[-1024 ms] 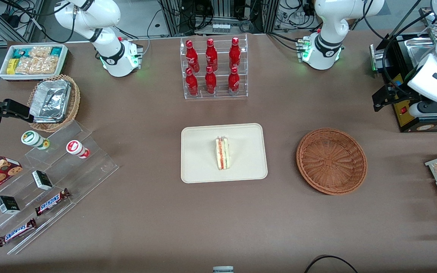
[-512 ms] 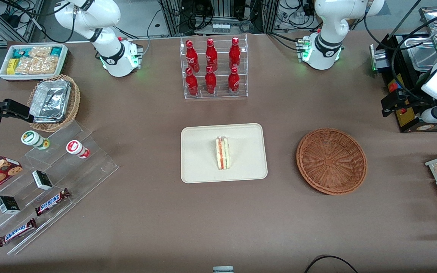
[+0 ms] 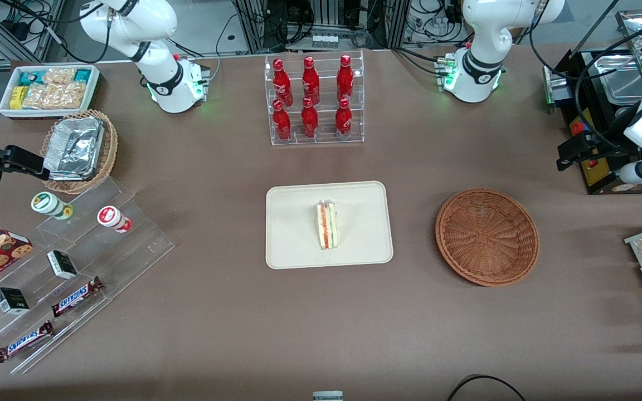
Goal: Place sandwich from basket to tray
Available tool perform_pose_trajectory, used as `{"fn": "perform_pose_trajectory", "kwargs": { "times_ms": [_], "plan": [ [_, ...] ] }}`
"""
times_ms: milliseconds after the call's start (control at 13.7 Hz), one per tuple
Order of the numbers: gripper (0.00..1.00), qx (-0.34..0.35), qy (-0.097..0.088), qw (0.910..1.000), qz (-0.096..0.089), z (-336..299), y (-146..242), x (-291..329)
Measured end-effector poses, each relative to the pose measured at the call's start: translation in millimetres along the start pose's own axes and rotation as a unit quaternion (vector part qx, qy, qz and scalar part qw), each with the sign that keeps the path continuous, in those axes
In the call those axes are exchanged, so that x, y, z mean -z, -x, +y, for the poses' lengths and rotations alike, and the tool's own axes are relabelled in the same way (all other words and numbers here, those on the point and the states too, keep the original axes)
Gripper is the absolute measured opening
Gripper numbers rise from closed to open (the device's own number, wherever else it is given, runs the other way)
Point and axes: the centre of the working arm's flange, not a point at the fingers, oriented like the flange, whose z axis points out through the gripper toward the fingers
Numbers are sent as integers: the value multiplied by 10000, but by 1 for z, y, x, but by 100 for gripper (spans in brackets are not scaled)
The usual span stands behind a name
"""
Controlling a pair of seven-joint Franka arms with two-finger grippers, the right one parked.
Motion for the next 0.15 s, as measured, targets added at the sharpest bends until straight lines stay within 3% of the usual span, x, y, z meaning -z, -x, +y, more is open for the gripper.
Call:
{"fn": "perform_pose_trajectory", "kwargs": {
  "times_ms": [146],
  "plan": [
    [100, -21, -106, 9999, -4, -5, 0, 0]
  ]
}}
